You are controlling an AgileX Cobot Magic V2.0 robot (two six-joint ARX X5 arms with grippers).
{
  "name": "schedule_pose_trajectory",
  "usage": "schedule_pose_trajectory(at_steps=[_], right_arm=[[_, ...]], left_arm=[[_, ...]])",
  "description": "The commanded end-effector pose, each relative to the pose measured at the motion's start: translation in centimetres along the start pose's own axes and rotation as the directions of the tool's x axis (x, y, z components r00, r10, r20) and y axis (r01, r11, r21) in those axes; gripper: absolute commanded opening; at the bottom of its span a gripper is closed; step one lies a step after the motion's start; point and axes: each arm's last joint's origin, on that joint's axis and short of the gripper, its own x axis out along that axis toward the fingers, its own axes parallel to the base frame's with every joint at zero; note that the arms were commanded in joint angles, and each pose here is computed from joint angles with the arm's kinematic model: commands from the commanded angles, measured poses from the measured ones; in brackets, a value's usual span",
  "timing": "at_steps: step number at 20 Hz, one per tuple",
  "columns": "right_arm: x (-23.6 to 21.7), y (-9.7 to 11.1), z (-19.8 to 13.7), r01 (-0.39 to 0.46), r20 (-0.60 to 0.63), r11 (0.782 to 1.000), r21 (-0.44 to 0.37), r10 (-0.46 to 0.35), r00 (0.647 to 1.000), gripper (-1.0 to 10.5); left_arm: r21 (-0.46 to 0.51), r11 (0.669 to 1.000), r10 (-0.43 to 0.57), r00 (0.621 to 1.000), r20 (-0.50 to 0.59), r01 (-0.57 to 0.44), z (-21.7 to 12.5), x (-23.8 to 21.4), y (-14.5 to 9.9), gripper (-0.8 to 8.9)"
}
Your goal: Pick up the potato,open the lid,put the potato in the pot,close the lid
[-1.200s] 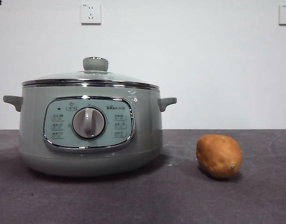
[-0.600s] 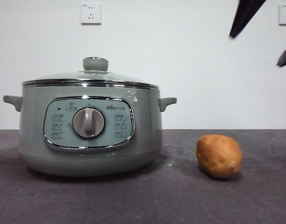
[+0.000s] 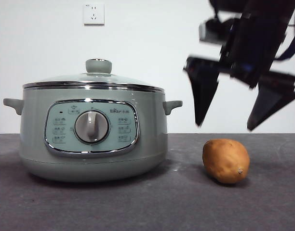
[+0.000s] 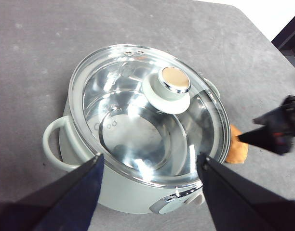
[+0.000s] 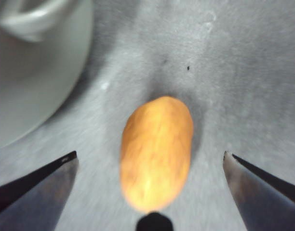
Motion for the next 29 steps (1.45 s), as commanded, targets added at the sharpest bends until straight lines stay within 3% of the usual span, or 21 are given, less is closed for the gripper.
schedule_pose_trajectory(at_steps=[1, 5, 8, 10, 14, 22, 23, 29], right_arm=[[2.1, 0.2, 0.2, 0.012, -0.030, 1.000, 0.018, -0.011, 0.999, 4.9], [4.7, 0.2, -0.2, 0.034, -0.111, 0.999, 0.020, -0.032, 0.993, 3.4], [4.9, 0.2, -0.3, 0.039, -0.115, 0.998, 0.042, -0.034, 0.993, 0.7], [4.8, 0.2, -0.3, 0.041, -0.121, 0.998, 0.043, -0.036, 0.992, -0.1], [2.9, 0.2, -0.5, 0.035, -0.110, 0.999, 0.040, -0.030, 0.994, 0.0], [-6.2, -0.8, -2.4, 0.006, -0.020, 0.998, 0.066, -0.005, 1.000, 0.0], [-7.1, -1.0, -2.8, 0.001, -0.006, 0.998, 0.067, -0.001, 1.000, 0.0], [-10.4, -1.6, -4.4, -0.011, 0.035, 0.996, 0.087, 0.008, 0.999, 0.0]], left_arm=[[0.010, 1.000, 0.021, 1.000, 0.007, -0.021, 0.1, -0.1, 0.0, 3.28], [0.003, 1.000, 0.022, 1.000, -0.004, -0.022, 0.0, -0.1, 0.1, 3.28], [-0.005, 1.000, 0.023, 1.000, -0.018, -0.023, -0.2, -0.1, 0.1, 3.28], [-0.008, 1.000, 0.023, 0.999, -0.023, -0.023, -0.2, -0.1, 0.1, 3.28], [-0.001, 1.000, 0.020, 1.000, -0.009, -0.020, -0.1, -0.1, 0.0, 3.28], [0.067, 0.998, -0.013, 0.991, 0.131, 0.004, 1.9, 1.2, -0.7, 3.75], [0.080, 0.997, -0.021, 0.991, 0.132, 0.011, 2.2, 1.9, -0.9, 4.14], [0.156, 0.987, 0.017, 0.998, 0.063, -0.026, 3.5, 7.5, -3.2, 4.13]])
